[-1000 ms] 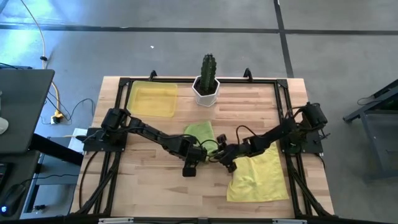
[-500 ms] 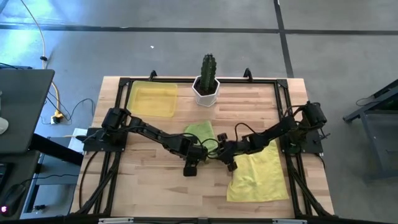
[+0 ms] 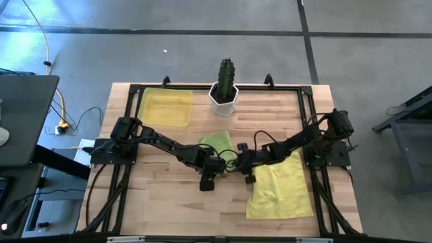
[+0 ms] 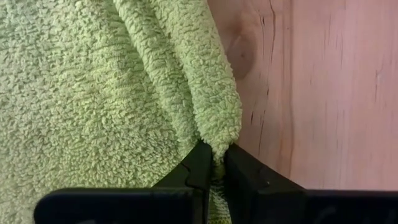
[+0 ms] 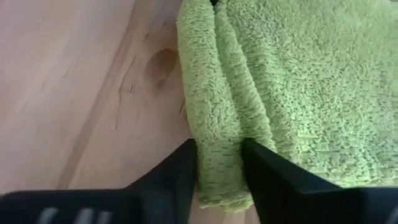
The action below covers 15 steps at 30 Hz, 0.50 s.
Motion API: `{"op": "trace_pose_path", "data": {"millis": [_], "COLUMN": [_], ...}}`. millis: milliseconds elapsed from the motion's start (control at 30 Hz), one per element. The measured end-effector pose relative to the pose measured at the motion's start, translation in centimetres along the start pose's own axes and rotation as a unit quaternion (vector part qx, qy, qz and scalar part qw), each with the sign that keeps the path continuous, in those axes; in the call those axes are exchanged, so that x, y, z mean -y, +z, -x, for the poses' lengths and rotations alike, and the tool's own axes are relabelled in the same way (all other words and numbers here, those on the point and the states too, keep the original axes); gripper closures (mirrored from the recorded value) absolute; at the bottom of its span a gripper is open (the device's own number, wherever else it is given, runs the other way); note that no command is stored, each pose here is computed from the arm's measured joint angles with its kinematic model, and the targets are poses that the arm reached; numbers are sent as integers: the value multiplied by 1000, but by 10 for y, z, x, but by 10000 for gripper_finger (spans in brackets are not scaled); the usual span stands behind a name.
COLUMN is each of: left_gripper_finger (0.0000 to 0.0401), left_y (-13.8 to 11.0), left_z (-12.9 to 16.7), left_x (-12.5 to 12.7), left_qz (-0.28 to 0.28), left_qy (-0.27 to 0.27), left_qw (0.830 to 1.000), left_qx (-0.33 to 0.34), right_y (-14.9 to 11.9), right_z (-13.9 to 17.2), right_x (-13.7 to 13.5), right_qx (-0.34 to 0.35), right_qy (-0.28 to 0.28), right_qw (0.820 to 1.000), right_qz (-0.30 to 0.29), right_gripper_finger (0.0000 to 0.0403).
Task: Roll microfiber towels into tight, uniform cylinder then place into a basket
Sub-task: Roll the green microfiber towel
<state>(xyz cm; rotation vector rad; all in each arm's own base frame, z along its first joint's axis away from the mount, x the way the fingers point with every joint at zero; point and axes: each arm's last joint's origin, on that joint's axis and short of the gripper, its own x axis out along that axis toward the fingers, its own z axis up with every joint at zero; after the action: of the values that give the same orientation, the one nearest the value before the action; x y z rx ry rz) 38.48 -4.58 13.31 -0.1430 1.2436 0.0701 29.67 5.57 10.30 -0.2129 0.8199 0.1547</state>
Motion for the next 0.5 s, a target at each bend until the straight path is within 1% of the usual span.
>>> {"op": "trace_pose_path", "data": {"millis": [100,167,200,267,367,500], "left_gripper_finger": [378,378,378,376,365,339], "left_y": [0,0,0,0,0,3], "left_z": [0,0,0,0,1,7], "left_x": [0,0,0,0,2,6], "left_qz": [8,26,35,48,63,65], "left_qy": [0,2,5,9,10,14], "left_qw": [1000,1000,999,999,998,998], "left_qx": [0,1,2,3,5,-11], "right_y": [0,0,0,0,0,0], "right_z": [0,0,0,0,0,0], "right_x": [1,1,1,1,1,4], "right_qx": [0,-1,-1,-1,0,6], "right_qy": [-2,-3,-3,0,18,85], "right_qw": [1000,1000,1000,1000,999,992], "right_qz": [-8,-12,-12,-18,-48,-94], "right_gripper_finger": [341,377,388,394,389,398]}}
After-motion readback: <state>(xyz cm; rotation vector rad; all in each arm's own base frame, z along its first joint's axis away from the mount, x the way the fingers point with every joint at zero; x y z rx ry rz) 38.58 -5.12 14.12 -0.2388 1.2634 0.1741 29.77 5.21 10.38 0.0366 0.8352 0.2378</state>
